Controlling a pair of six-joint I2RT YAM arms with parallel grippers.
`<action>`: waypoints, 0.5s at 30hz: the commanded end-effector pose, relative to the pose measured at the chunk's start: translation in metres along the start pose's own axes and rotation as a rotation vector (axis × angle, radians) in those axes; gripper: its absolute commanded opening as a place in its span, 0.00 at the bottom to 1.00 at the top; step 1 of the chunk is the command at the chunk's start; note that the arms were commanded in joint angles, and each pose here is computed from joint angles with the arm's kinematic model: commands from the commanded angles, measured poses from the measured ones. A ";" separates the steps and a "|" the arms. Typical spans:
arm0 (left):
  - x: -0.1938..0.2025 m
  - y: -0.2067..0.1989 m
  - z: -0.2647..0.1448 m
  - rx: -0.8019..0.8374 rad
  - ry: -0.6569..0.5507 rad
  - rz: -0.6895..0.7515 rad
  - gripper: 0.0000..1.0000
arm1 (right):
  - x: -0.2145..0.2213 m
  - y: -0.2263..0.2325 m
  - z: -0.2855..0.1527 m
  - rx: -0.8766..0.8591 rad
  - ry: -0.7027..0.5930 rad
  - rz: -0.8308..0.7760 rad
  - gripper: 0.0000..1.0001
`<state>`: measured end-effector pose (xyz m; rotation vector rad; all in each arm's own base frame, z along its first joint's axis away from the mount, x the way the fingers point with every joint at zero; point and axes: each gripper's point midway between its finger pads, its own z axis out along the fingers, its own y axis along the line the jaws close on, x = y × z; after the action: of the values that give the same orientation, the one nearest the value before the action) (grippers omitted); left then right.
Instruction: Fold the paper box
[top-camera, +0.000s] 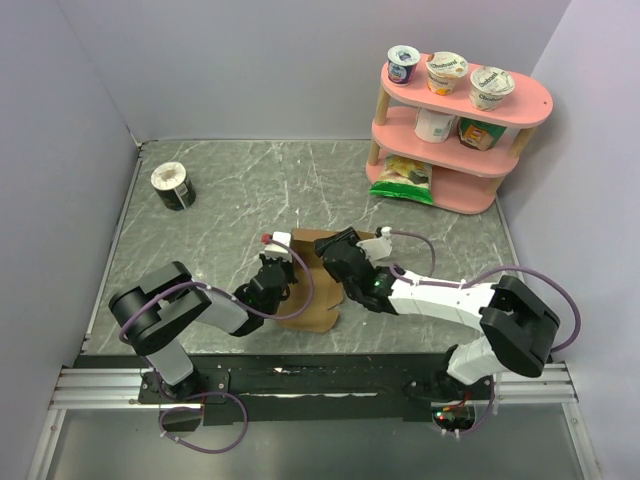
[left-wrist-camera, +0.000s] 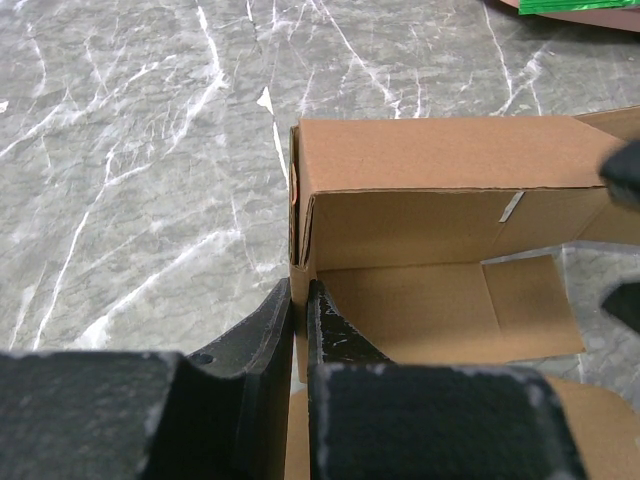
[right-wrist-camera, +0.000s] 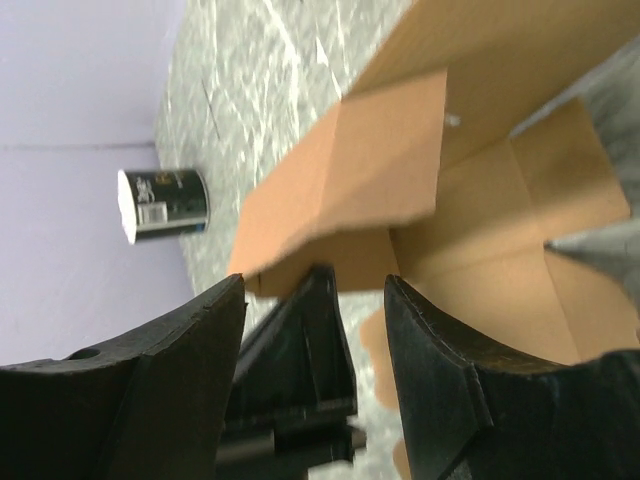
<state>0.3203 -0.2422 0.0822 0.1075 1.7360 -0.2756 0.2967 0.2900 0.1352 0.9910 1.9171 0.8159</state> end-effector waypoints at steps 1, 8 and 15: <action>-0.006 -0.003 -0.003 0.010 -0.030 -0.023 0.04 | -0.021 0.026 0.012 -0.066 -0.077 0.022 0.64; -0.004 -0.004 -0.006 0.017 -0.031 -0.018 0.03 | -0.015 0.023 0.027 -0.049 -0.082 -0.032 0.63; -0.001 -0.005 -0.006 0.025 -0.029 0.000 0.06 | -0.006 0.021 0.040 -0.049 -0.077 -0.093 0.45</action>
<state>0.3154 -0.2432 0.0817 0.1187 1.7279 -0.2825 0.3263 0.2955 0.1178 0.9034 1.9123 0.7404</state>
